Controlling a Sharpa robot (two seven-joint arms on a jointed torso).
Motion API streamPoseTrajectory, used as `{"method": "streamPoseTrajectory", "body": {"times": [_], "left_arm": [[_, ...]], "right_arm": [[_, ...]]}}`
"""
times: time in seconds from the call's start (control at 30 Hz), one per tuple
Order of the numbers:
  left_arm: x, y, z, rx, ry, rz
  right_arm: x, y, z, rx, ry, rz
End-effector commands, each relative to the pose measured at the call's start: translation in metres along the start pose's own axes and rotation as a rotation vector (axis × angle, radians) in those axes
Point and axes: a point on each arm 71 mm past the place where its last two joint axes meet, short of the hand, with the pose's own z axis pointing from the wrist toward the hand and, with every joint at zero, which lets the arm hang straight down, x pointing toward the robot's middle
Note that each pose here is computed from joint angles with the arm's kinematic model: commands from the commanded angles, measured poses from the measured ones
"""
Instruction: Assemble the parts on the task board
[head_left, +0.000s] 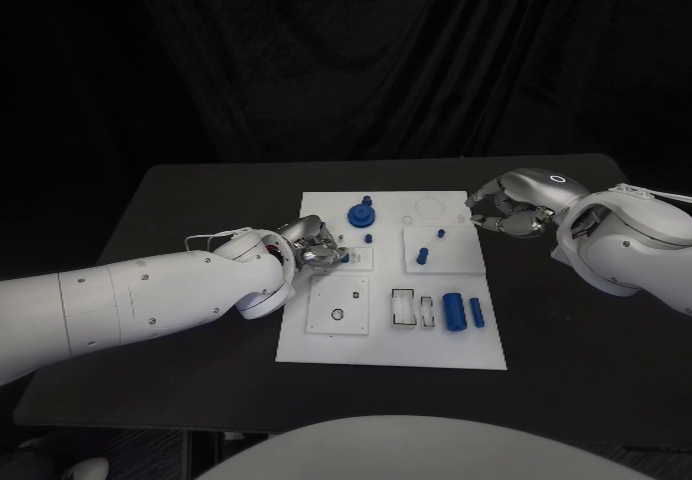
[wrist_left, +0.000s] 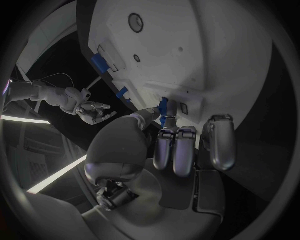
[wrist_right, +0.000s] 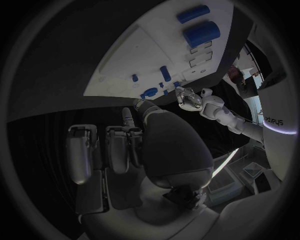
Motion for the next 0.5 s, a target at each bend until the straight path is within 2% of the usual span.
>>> {"method": "streamPoseTrajectory", "body": {"times": [0.03, 0.5], "left_arm": [[0.0071, -0.0019, -0.0003, 0.008, 0.043, 0.009], [0.0078, -0.0017, 0.001, 0.016, 0.054, 0.015]], "right_arm": [[0.0013, -0.0007, -0.0004, 0.014, 0.004, -0.001], [0.0016, -0.0007, -0.0006, 0.015, 0.008, -0.001]]}}
